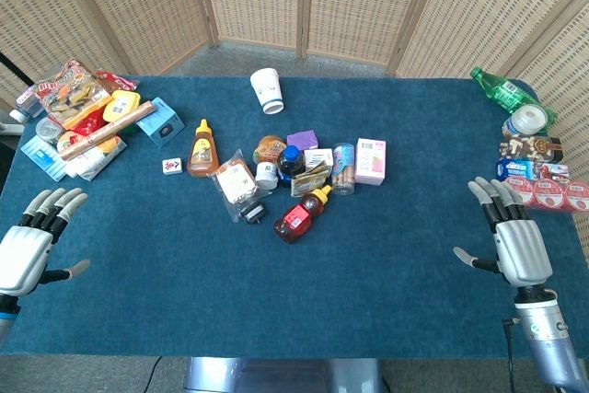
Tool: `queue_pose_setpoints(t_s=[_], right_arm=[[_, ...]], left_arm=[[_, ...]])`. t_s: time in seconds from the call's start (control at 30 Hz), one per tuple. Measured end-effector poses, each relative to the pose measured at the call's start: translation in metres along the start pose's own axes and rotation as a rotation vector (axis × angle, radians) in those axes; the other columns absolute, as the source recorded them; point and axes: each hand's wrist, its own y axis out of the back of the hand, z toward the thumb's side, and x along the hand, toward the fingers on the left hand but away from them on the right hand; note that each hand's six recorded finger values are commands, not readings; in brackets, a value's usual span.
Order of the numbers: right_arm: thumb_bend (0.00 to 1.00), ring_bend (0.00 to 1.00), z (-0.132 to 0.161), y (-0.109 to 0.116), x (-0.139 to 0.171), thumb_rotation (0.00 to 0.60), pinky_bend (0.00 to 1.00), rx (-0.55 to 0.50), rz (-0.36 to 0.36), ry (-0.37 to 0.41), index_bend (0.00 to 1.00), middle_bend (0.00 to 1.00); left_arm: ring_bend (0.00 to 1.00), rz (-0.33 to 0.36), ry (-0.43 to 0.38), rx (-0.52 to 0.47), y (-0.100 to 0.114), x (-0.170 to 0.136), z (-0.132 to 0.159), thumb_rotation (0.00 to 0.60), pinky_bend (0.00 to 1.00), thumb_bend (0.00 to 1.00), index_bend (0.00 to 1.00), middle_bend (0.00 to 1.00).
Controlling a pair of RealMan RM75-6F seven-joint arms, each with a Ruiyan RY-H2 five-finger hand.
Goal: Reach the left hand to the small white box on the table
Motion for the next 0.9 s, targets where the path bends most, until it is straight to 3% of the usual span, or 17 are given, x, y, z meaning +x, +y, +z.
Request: queue_pose_setpoints(t_s=[0.3,0.47,0.9], right_arm=[[0.00,0.00,0.000,0.001,0.000,0.600,0.00,-0.002,-0.005,-0.001,0.00,0.00],[0.00,0.00,-0.001,0.002,0.000,0.600,0.00,-0.005,-0.008,-0.005,0.00,0.00],[0.00,0.00,-0.003,0.003,0.000,0.600,0.00,-0.011,-0.013,-0.015,0.00,0.00]], left_arm=[[0.00,-0.009,0.018,0.001,0.000,0.005,-0.003,0.600,0.04,0.15,0.00,0.00],[0.00,-0.050,0.032,0.015,-0.002,0.021,-0.006,0.600,0.08,0.15,0.00,0.00],[0.00,-0.165,0.066,0.060,-0.014,0.105,0.002,0.600,0.15,0.15,0.00,0.00]])
